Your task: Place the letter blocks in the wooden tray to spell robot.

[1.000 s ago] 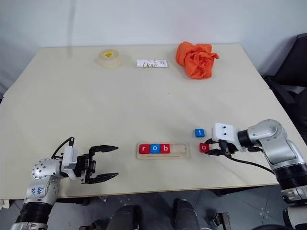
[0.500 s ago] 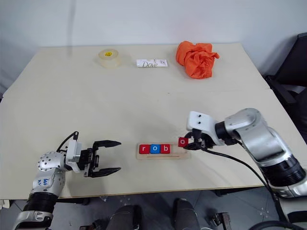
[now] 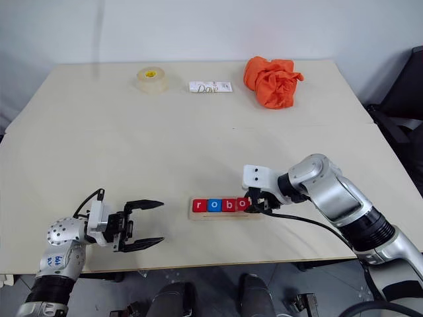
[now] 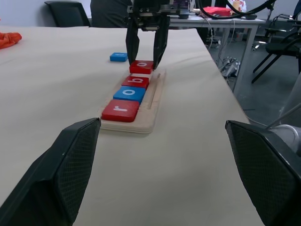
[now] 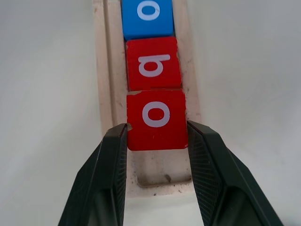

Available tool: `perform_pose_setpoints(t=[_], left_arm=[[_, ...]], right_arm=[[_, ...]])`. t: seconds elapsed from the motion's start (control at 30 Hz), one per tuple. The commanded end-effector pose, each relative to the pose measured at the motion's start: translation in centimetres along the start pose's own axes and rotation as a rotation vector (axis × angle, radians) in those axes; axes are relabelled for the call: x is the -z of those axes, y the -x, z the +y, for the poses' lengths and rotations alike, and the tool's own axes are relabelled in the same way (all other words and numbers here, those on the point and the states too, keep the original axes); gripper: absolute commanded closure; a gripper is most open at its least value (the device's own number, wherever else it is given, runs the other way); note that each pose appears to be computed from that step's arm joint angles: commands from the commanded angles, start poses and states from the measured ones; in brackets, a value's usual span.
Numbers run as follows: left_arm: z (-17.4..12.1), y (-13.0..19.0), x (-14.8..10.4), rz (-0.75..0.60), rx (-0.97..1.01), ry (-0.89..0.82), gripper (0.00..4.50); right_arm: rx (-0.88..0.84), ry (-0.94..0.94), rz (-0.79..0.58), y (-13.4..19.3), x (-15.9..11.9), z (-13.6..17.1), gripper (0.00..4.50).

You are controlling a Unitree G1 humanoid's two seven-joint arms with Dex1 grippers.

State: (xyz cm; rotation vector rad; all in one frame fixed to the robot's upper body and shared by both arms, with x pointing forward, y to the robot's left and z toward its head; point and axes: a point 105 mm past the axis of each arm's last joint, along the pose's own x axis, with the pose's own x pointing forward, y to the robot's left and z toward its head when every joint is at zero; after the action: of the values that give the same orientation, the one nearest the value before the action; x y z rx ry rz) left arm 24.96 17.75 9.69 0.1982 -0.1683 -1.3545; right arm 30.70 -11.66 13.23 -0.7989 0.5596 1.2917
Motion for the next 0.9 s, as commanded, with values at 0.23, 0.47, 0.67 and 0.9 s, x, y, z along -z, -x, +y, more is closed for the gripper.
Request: perform_pose_setpoints(t=[0.23, 0.47, 0.67, 0.9], left_arm=[[-0.1, 0.2, -0.9, -0.008, -0.023, -0.045, 0.0], [0.0, 0.1, -0.9, -0.009, -0.029, -0.047, 0.0], [0.2, -0.1, -0.9, -0.011, -0.028, -0.05, 0.0], [0.6, -0.2, -0.9, -0.012, -0.027, -0.052, 0.0]], right_arm=[[0.007, 0.059, 0.002, -0.2, -0.7, -0.6, 3.06], [-0.003, 0.065, -0.009, -0.4, -1.1, -0.5, 3.06], [0.006, 0.069, -0.016, -0.6, -1.3, -0.6, 3.06], [0.032, 0.083, -0.023, -0.1, -1.8, -1.0, 1.41]])
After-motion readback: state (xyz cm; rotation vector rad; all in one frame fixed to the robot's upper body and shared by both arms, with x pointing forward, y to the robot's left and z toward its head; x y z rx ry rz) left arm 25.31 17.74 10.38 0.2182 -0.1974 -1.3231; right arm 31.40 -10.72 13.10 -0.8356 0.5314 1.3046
